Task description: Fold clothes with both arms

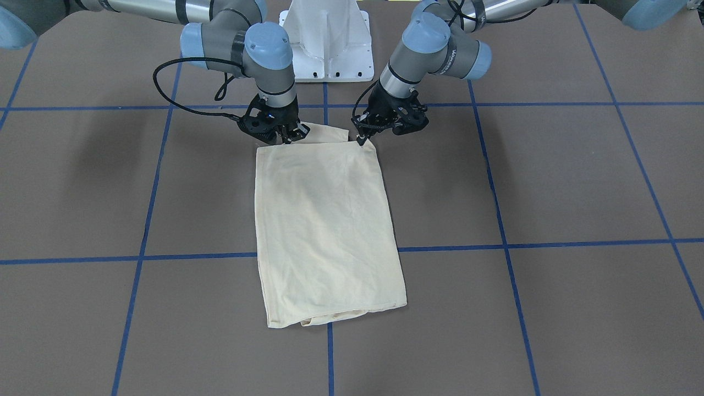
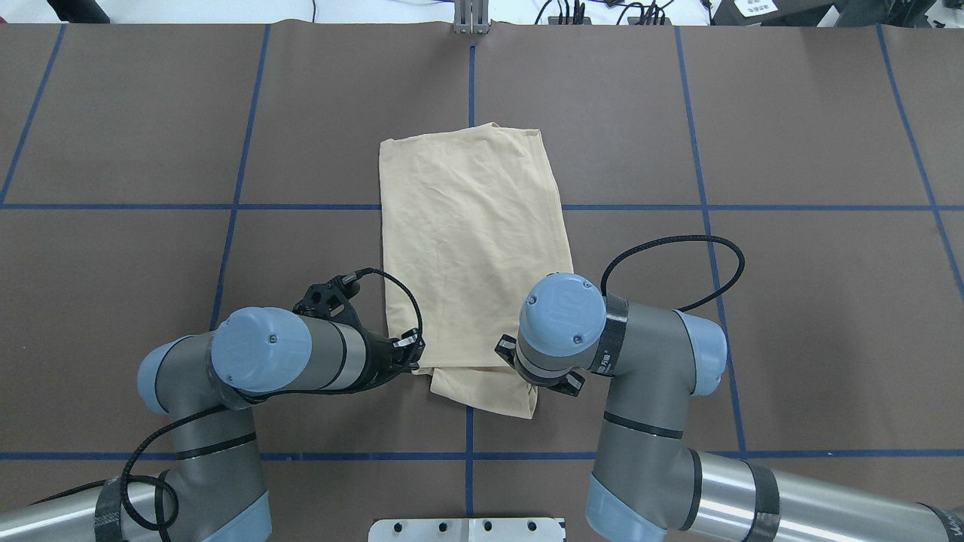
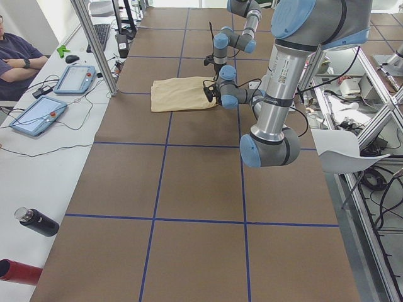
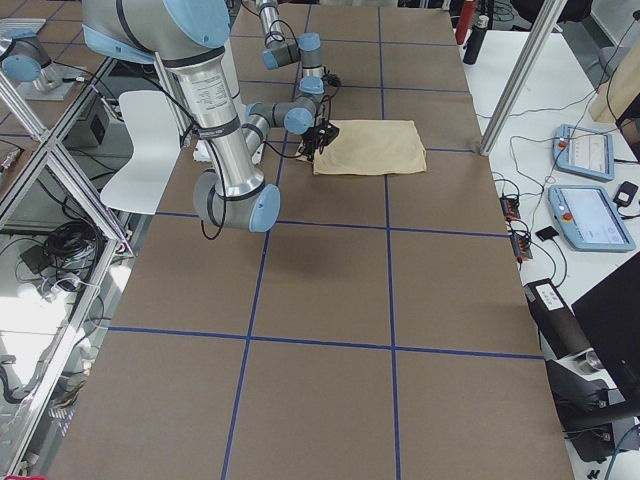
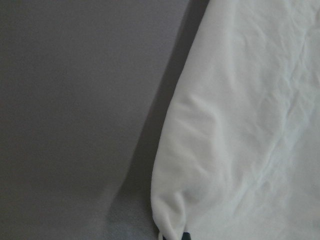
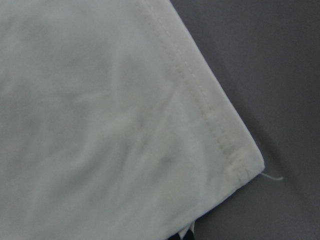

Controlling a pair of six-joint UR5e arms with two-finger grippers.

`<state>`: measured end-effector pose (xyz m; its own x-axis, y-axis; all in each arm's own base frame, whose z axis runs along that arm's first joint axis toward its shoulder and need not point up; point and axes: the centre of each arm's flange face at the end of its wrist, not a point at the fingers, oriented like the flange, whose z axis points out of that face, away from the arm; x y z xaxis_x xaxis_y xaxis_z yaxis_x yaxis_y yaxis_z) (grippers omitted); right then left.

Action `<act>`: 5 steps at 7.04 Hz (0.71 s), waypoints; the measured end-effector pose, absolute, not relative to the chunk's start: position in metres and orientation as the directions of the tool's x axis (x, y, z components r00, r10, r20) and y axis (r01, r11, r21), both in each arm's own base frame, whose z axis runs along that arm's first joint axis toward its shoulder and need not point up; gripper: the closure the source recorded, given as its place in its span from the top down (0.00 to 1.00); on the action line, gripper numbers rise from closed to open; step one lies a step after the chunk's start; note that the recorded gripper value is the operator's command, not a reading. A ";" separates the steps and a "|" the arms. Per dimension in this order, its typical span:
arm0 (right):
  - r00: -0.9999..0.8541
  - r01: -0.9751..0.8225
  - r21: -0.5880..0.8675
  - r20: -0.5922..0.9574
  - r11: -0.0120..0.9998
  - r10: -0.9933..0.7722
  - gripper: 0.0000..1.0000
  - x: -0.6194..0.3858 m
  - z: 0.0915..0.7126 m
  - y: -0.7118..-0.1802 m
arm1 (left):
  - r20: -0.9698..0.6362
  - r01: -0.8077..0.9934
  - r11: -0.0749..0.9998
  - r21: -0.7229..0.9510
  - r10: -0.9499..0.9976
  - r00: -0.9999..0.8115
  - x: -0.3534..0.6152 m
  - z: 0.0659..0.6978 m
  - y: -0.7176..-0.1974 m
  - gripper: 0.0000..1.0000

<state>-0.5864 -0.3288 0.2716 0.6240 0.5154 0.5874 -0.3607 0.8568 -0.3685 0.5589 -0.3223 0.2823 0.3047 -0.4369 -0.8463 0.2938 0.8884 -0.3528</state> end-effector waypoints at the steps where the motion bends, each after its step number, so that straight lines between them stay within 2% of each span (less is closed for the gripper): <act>1: 0.616 -0.359 -0.372 0.595 0.856 0.517 0.00 -0.582 0.266 -0.331 | -0.847 0.293 0.889 -0.353 -0.437 0.304 0.559 0.282 -0.322 0.00; 5: 0.599 -0.343 -0.383 0.614 0.858 0.514 0.00 -0.558 0.255 -0.324 | -0.859 0.241 0.902 -0.359 -0.420 0.292 0.542 0.269 -0.314 0.00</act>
<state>-0.5577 -0.3242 0.2553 0.5992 0.5139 0.6139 -0.3433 0.8576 -0.3829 0.5417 -0.3140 0.2691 0.2921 -0.4204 -0.8591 0.2412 0.9016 -0.3592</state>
